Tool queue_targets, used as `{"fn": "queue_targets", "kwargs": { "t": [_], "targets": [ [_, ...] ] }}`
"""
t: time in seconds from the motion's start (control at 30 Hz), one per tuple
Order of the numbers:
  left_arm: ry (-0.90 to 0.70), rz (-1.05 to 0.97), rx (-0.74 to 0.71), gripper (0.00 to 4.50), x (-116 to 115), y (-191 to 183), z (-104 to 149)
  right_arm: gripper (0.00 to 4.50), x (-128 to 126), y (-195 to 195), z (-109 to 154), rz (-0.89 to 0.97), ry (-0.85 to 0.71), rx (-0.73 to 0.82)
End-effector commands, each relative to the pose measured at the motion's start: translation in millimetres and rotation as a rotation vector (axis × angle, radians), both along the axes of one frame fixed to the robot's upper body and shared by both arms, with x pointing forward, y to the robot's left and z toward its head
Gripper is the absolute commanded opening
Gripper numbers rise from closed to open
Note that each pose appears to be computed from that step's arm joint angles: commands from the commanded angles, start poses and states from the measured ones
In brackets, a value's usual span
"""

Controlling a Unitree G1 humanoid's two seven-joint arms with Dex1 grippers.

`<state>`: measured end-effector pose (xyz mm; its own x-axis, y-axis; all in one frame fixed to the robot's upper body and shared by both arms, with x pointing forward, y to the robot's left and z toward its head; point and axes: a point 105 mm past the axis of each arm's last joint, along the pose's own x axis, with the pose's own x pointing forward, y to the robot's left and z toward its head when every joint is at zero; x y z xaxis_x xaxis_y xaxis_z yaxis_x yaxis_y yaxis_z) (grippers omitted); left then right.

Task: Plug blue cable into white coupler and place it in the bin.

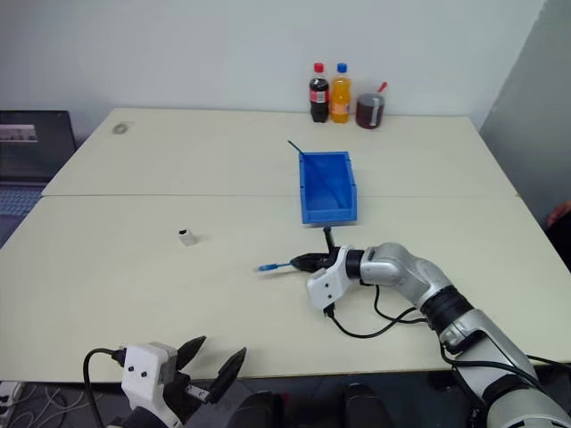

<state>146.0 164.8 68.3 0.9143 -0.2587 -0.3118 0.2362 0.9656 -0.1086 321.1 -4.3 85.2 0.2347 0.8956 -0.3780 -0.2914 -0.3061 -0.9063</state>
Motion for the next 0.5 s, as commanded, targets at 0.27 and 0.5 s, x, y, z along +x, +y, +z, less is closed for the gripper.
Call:
{"fn": "queue_targets", "kwargs": {
  "t": [0.27, 0.5],
  "targets": [
    [-0.081, 0.099, 0.028, 4.50, -12.8, -1.1, 4.5, 0.63, -8.0, -4.8, -36.7, -0.014, 0.454, -0.046],
    [-0.101, 0.000, 0.044, 4.50, -1.7, 2.4, -2.3, 2.25, -4.0, -12.6, -15.9, -0.022, 0.515, 0.015]
  ]
}}
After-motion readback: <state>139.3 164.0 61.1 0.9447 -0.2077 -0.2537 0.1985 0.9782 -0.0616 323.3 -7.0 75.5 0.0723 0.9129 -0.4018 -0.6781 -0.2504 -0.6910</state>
